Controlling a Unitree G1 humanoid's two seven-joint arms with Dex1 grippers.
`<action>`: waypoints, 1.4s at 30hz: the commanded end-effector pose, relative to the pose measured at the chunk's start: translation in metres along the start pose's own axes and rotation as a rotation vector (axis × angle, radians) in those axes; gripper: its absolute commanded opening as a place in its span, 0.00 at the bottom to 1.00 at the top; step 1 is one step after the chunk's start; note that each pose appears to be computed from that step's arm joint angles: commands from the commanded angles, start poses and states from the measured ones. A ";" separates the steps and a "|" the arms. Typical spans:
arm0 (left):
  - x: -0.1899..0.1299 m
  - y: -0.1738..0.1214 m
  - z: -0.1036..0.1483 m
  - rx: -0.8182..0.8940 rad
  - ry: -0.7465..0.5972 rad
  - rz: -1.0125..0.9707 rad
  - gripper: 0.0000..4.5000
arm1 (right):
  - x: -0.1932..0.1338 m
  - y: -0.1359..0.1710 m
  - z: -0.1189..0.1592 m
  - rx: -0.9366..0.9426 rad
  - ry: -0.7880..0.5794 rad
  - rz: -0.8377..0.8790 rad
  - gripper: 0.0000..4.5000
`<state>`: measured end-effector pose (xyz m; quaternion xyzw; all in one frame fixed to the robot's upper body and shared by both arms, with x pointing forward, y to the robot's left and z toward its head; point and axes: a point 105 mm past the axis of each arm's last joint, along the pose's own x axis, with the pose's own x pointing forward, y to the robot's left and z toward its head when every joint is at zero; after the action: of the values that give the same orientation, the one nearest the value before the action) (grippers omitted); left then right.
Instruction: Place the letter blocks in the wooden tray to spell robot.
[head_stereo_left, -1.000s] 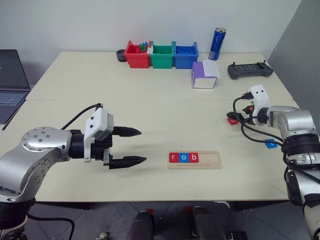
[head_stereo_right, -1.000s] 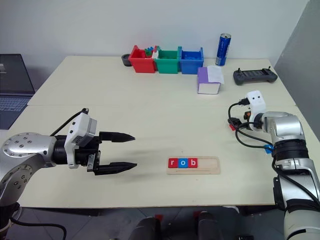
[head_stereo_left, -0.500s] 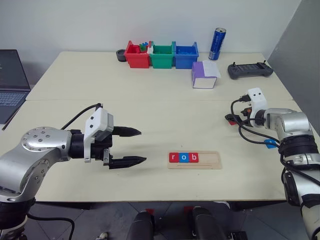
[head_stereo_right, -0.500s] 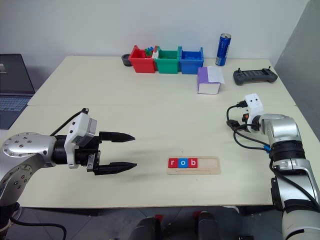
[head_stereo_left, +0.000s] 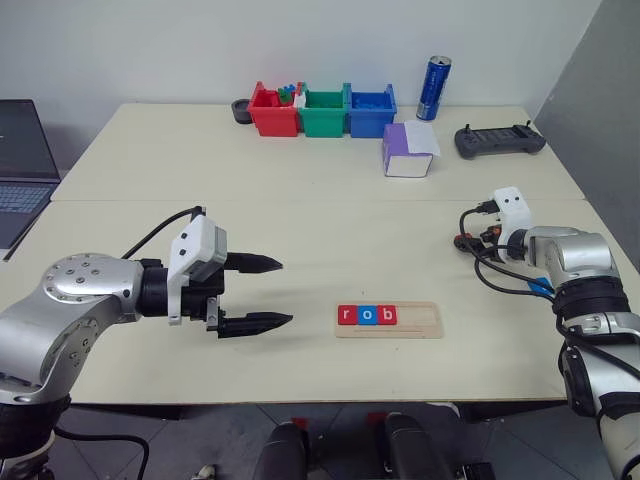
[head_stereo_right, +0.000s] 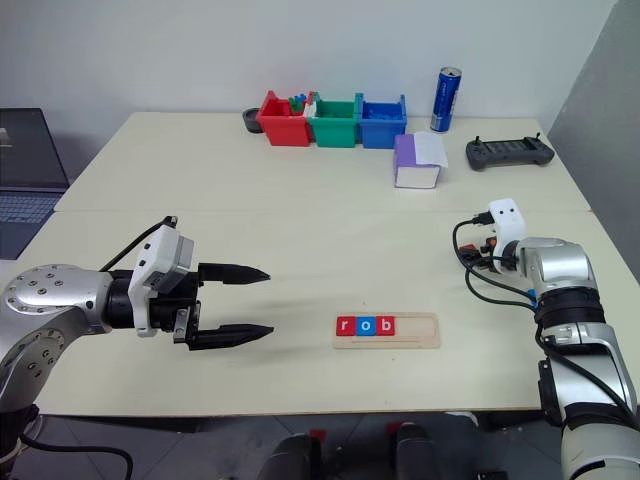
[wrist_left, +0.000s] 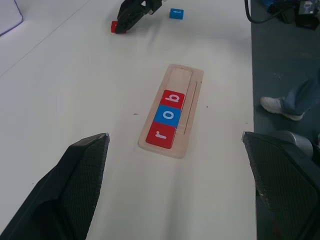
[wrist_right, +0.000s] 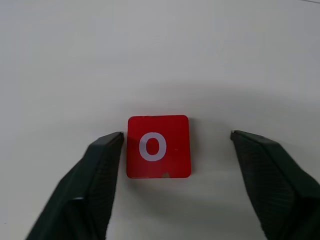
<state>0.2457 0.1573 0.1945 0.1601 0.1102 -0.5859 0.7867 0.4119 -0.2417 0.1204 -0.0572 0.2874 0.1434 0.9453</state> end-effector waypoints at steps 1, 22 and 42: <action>-0.004 0.002 0.008 0.043 -0.005 0.010 1.00 | -0.005 0.004 0.010 -0.008 -0.027 0.009 0.49; 0.007 0.016 0.006 0.064 -0.022 -0.065 1.00 | -0.085 0.038 -0.045 0.174 0.029 -0.127 0.32; 0.006 0.016 0.008 0.071 -0.019 -0.053 1.00 | -0.106 0.018 -0.010 -0.083 -0.006 -0.029 0.99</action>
<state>0.2638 0.1518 0.1929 0.1650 0.1009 -0.6164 0.7633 0.3143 -0.2538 0.1592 -0.0798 0.3070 0.1001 0.9431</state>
